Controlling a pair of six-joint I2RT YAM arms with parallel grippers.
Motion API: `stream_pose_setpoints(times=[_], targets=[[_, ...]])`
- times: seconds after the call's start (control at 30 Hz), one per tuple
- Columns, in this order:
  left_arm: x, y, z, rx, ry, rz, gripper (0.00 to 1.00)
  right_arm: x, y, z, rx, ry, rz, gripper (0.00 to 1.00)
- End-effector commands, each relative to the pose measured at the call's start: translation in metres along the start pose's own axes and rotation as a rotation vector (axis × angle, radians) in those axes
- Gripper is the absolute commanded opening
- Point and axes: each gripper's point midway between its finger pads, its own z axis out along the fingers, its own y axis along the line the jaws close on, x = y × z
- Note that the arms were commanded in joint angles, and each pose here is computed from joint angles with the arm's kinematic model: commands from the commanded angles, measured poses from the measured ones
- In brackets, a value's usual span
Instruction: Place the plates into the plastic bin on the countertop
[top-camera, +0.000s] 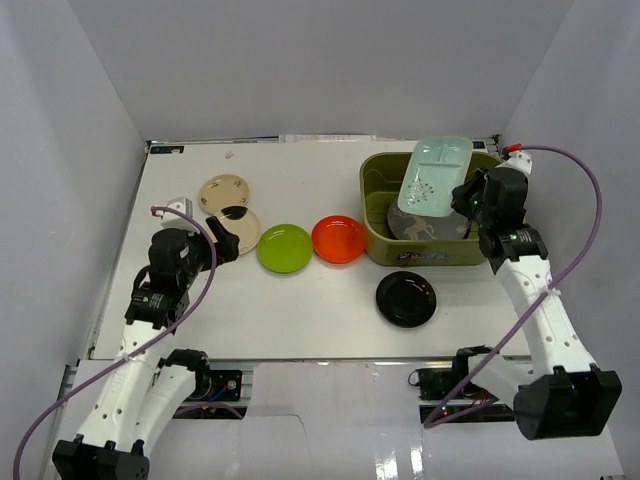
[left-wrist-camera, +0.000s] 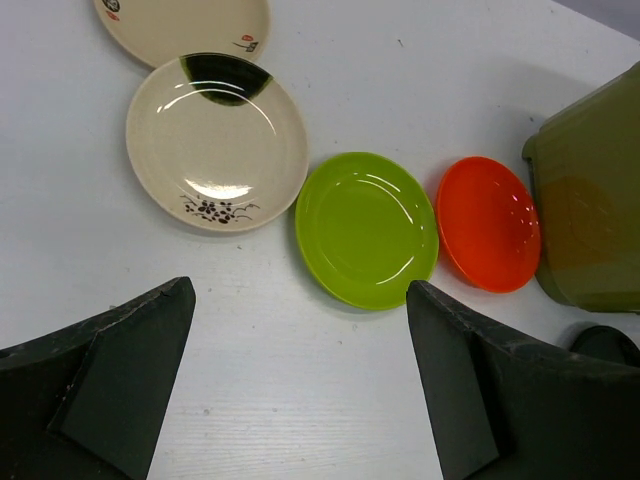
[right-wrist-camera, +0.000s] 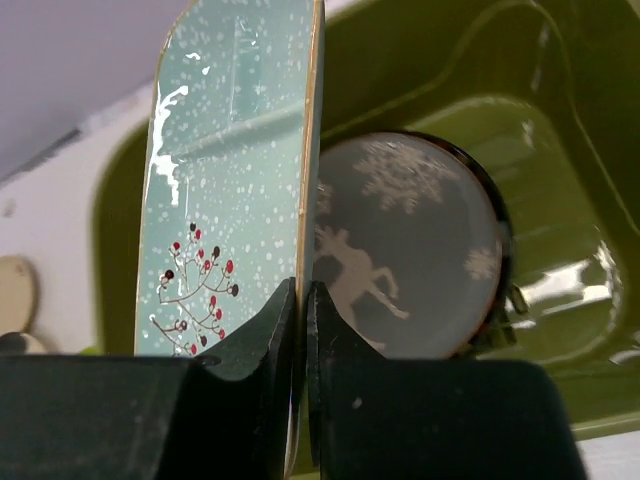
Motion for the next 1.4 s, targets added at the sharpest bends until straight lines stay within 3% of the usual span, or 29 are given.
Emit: stream_pose_setpoints(times=[0.0, 0.37, 0.5, 0.57, 0.67, 0.7, 0.77, 0.8, 1.0, 1.1, 1.2, 1.37], targets=[[0.0, -0.006, 0.001, 0.039, 0.006, -0.005, 0.98, -0.027, 0.012, 0.004, -0.116, -0.02, 0.004, 0.08], [0.024, -0.02, 0.02, 0.084, 0.128, -0.143, 0.95, 0.023, -0.037, 0.062, -0.029, 0.152, 0.002, 0.08], [0.019, -0.013, 0.026, 0.047, 0.045, -0.246, 0.9, 0.043, -0.045, 0.074, -0.021, 0.18, 0.018, 0.08], [0.033, -0.002, 0.036, -0.006, 0.064, -0.285, 0.87, 0.059, -0.045, 0.075, -0.049, 0.207, 0.025, 0.08], [0.047, 0.015, 0.05, -0.098, 0.088, -0.321, 0.87, 0.068, -0.053, 0.076, -0.024, 0.213, 0.026, 0.17], [0.052, 0.019, 0.057, -0.121, 0.092, -0.357, 0.87, 0.067, -0.053, 0.076, -0.023, 0.209, 0.021, 0.28], [0.063, 0.032, 0.063, -0.167, 0.09, -0.4, 0.85, 0.07, -0.052, 0.074, -0.033, 0.216, 0.022, 0.4], [0.062, 0.035, 0.068, -0.175, 0.074, -0.43, 0.85, 0.071, -0.05, 0.071, -0.049, 0.221, 0.023, 0.51], [0.062, 0.071, 0.094, -0.252, 0.077, -0.517, 0.83, 0.063, -0.032, 0.052, -0.13, 0.205, 0.034, 0.83], [0.056, 0.089, 0.111, -0.268, 0.066, -0.549, 0.78, 0.05, -0.011, 0.033, -0.213, 0.167, 0.039, 0.9], [0.06, 0.096, 0.124, -0.277, 0.087, -0.537, 0.74, 0.045, 0.018, 0.008, -0.313, 0.137, 0.009, 0.9], [0.072, 0.109, 0.143, -0.311, 0.142, -0.528, 0.68, 0.075, 0.063, -0.038, -0.475, 0.152, -0.055, 0.81]])
